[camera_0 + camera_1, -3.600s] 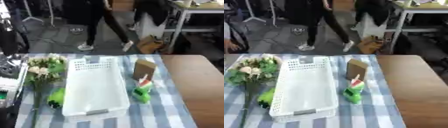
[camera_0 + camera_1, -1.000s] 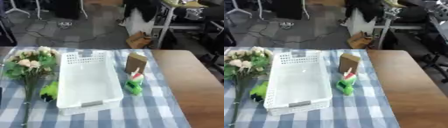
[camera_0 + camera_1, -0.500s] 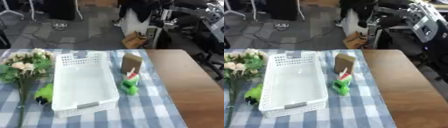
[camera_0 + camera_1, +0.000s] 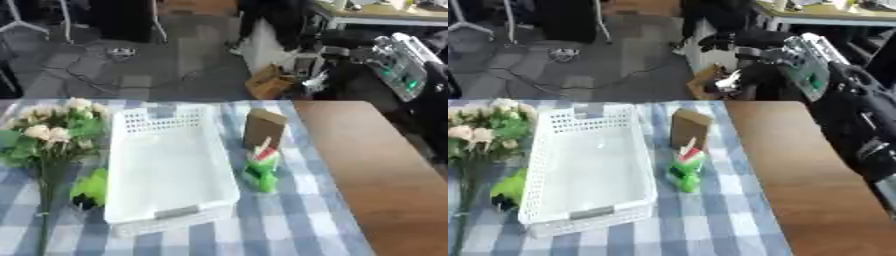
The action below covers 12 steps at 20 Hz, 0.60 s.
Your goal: Pick up objects on the table and place them in the box.
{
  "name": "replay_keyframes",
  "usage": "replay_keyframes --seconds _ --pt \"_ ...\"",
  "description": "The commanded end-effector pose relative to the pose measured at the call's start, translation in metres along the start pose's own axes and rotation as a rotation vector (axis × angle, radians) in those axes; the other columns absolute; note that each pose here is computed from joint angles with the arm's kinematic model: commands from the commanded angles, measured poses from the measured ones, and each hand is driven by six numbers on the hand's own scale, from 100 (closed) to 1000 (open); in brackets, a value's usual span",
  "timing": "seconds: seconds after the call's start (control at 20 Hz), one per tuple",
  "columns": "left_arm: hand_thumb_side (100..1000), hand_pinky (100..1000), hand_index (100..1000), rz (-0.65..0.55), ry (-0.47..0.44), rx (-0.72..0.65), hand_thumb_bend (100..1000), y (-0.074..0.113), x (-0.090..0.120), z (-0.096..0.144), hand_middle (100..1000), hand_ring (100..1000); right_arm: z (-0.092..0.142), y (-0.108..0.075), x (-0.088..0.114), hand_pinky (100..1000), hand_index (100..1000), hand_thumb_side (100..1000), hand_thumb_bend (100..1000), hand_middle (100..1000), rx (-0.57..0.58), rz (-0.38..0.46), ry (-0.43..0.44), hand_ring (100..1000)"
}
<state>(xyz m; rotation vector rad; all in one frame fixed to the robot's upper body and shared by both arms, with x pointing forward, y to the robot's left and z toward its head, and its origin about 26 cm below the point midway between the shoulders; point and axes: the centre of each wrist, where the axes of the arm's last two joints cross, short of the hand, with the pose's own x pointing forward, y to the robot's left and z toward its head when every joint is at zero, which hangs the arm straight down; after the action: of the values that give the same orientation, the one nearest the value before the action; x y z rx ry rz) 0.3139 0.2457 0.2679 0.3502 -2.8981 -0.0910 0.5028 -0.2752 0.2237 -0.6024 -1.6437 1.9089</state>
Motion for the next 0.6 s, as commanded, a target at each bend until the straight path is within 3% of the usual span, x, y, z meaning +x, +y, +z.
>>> replay_keyframes --seconds 0.05,0.3,0.6 --pt "797 760 952 0.019 -0.034 -0.002 100 -0.002 0.005 -0.009 918 960 -0.002 0.000 -0.002 932 1000 848 633 991 0.079 0.023 -0.050 1000" --pt "792 759 943 0.038 -0.040 0.001 100 -0.006 0.006 -0.011 910 959 -0.012 0.023 0.000 937 1000 825 645 990 0.113 -0.018 -0.031 1000" --pt "788 759 938 0.057 -0.048 0.008 100 -0.009 0.007 -0.014 904 958 -0.012 0.034 -0.002 937 1000 834 656 967 0.113 -0.040 0.038 1000"
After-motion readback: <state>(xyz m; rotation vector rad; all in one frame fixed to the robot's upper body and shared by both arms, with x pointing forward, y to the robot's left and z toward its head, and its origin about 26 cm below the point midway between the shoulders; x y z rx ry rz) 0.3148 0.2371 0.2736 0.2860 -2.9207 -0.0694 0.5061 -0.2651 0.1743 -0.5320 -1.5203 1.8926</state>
